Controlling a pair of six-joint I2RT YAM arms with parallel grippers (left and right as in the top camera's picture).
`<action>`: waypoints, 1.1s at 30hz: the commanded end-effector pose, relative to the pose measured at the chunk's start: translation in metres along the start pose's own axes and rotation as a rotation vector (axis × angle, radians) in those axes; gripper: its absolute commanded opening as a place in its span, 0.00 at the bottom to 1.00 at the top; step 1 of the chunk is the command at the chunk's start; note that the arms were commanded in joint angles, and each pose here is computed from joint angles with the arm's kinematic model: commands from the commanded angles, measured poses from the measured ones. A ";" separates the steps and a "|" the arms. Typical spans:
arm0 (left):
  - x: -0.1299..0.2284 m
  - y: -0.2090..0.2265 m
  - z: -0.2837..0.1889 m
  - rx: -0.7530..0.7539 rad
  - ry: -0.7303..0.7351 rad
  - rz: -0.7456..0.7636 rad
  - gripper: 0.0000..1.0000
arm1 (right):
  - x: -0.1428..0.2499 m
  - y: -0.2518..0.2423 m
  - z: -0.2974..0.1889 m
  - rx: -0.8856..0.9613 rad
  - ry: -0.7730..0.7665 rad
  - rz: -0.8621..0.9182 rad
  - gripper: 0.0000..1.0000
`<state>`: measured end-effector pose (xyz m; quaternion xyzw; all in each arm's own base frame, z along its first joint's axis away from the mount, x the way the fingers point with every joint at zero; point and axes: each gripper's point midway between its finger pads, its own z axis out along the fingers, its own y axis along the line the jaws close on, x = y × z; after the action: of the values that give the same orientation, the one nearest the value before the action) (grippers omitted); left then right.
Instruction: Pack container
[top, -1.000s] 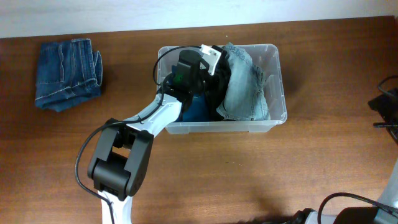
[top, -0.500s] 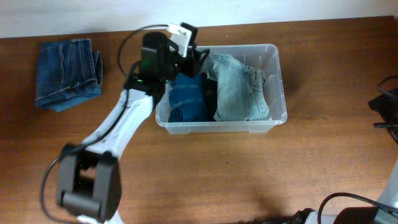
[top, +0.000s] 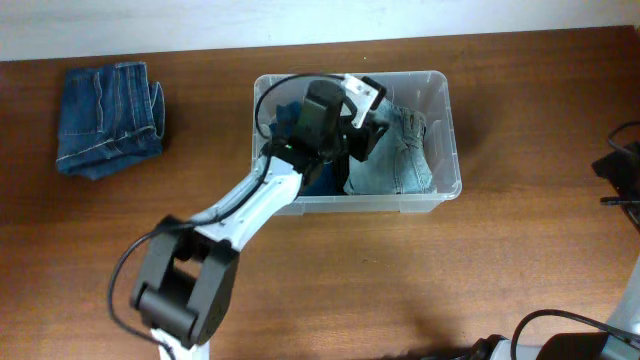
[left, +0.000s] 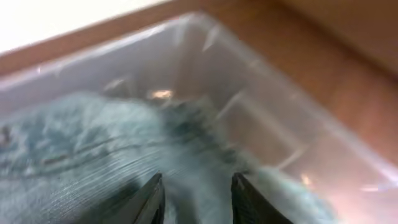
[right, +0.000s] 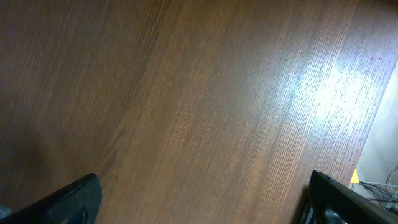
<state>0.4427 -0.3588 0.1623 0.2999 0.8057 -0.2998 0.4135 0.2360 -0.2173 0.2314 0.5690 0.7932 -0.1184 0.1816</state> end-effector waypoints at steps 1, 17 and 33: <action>0.047 0.049 0.019 -0.130 0.103 -0.045 0.35 | 0.000 -0.002 0.001 0.008 0.001 0.013 0.98; -0.005 0.035 -0.013 -0.073 0.024 -0.031 0.35 | 0.000 -0.002 0.001 0.008 0.001 0.013 0.98; 0.082 -0.004 0.000 -0.031 0.335 -0.087 0.38 | 0.000 -0.002 0.001 0.008 0.001 0.013 0.98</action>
<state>0.4060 -0.3337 0.1082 0.2907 0.8799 -0.2560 0.2753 0.2360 -0.2173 0.2315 0.5687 0.7934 -0.1185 0.1817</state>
